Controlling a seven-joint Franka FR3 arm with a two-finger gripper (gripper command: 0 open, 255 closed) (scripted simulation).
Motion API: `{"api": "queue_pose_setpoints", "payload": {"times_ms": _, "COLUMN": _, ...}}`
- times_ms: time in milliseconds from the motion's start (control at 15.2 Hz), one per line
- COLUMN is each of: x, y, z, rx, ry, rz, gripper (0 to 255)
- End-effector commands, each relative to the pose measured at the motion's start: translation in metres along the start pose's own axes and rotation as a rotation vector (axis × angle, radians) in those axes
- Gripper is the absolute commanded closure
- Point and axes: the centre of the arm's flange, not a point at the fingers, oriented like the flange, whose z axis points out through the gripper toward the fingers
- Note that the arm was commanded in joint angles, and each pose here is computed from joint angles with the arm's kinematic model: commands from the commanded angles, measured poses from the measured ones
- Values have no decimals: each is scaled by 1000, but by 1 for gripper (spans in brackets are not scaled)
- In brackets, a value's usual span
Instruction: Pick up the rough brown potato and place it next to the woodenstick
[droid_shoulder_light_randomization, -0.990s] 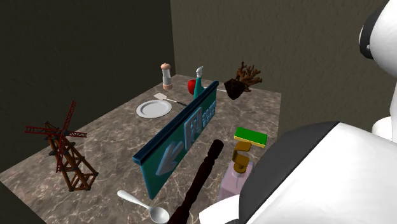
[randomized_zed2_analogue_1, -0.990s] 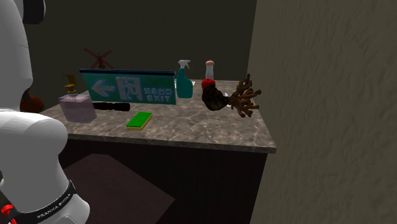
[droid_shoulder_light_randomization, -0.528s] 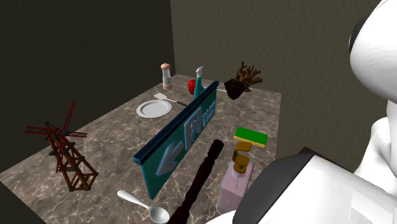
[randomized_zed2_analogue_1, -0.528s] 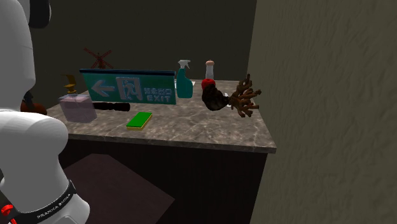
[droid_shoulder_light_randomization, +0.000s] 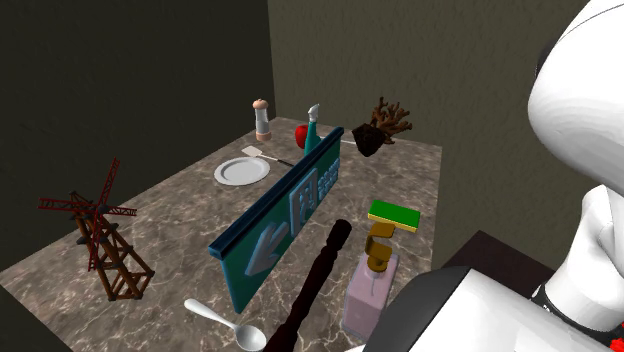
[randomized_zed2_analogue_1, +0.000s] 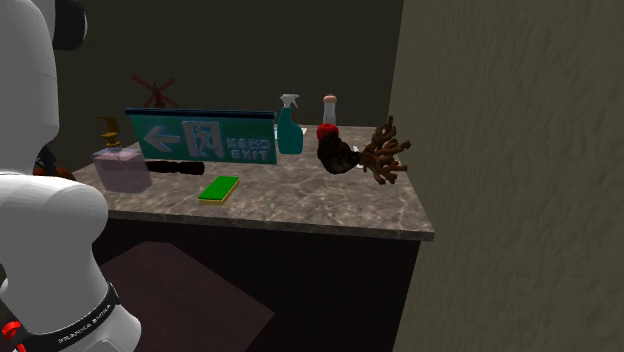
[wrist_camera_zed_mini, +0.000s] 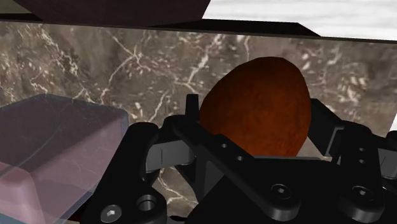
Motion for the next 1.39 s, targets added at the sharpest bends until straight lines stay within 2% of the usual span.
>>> {"api": "queue_pose_setpoints", "payload": {"times_ms": 0, "x": 1, "y": 0, "z": 4, "rx": -4, "ry": -5, "rz": 0, "gripper": 255}}
{"api": "queue_pose_setpoints", "payload": {"times_ms": 198, "x": 1, "y": 0, "z": 4, "rx": -4, "ry": -5, "rz": 0, "gripper": 255}}
{"api": "queue_pose_setpoints", "payload": {"times_ms": 264, "x": 1, "y": 1, "z": 4, "rx": -4, "ry": -5, "rz": 0, "gripper": 0}}
{"api": "queue_pose_setpoints", "payload": {"times_ms": 594, "x": 1, "y": 0, "z": 4, "rx": -4, "ry": -5, "rz": 0, "gripper": 0}}
{"api": "queue_pose_setpoints", "payload": {"times_ms": 858, "x": 1, "y": 0, "z": -46, "rx": -4, "ry": -5, "rz": 0, "gripper": 0}}
{"api": "queue_pose_setpoints", "payload": {"times_ms": 1320, "x": 1, "y": 0, "z": -46, "rx": -4, "ry": -5, "rz": 0, "gripper": 0}}
